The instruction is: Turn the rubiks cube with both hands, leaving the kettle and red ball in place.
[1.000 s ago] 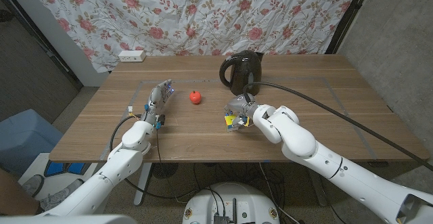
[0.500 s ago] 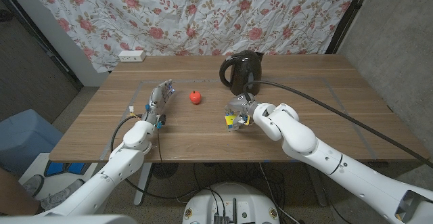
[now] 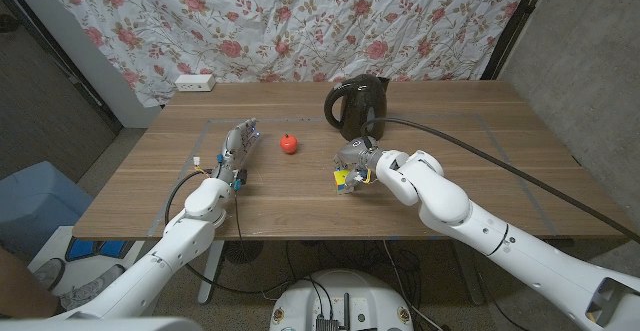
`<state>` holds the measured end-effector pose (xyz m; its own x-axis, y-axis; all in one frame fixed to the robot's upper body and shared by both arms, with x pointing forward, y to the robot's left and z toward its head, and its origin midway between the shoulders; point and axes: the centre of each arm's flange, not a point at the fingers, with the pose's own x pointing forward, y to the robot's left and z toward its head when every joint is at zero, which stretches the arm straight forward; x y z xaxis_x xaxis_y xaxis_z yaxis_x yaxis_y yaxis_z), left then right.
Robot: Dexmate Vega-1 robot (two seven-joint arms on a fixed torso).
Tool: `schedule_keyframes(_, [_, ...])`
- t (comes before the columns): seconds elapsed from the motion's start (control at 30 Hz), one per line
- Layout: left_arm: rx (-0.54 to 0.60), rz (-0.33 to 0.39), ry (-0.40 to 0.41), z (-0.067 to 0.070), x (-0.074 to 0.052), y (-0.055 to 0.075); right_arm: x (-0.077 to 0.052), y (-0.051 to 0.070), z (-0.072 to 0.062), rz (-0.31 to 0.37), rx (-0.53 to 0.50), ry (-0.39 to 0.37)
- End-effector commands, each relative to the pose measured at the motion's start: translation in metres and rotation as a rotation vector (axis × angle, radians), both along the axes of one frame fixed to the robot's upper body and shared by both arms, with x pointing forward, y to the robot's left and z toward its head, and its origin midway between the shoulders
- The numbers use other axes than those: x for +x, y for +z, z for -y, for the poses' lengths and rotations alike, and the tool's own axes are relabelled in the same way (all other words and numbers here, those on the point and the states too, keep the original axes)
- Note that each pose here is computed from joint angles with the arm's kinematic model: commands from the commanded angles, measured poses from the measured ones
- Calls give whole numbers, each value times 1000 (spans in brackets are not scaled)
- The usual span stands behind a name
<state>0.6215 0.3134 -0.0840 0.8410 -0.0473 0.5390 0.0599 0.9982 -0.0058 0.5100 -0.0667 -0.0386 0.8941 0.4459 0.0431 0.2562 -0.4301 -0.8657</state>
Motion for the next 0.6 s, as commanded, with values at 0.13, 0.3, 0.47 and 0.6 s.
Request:
schedule_keyframes(0.13, [2, -7, 9, 2, 2, 2, 3, 10, 6, 32, 23, 27])
schedule_keyframes(0.3, [5, -3, 9, 3, 3, 5, 3, 16, 11, 39, 44, 39])
schedule_keyframes(0.47, [18, 2, 6, 5, 2, 10, 3, 21, 15, 43, 60, 54])
schedule_keyframes(0.6, [25, 3, 9, 6, 2, 13, 2, 25, 18, 43, 81, 73])
